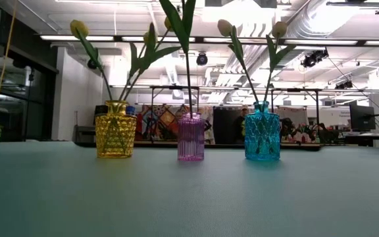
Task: Sort flowers into vase by color
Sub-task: Put the top black tulip into the purple flower vase
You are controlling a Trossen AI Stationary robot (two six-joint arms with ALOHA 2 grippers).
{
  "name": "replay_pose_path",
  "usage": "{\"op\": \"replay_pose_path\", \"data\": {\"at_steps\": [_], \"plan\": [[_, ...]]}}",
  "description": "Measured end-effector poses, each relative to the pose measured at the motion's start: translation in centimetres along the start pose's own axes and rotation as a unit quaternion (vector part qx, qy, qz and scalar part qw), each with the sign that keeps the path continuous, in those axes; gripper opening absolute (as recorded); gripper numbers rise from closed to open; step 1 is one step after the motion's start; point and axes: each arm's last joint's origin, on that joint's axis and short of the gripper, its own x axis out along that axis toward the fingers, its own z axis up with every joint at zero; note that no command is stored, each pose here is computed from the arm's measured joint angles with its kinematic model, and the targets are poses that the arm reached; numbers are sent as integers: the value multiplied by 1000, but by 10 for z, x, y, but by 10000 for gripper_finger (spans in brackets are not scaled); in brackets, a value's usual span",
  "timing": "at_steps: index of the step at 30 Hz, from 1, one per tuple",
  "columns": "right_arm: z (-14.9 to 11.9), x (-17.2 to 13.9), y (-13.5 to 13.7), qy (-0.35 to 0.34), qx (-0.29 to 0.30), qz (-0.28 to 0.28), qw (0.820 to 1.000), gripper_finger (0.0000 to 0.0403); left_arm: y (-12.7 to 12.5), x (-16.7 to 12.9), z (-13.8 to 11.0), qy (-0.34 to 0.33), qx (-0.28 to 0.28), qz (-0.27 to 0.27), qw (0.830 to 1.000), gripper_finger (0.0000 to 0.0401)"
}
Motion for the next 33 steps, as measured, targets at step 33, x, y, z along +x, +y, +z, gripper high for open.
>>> {"op": "replay_pose_path", "data": {"at_steps": [33], "plan": [[-12, -7, 25, 47, -21, 47, 998, 307, 0, -18, -142, 187, -50, 91, 977, 0]]}}
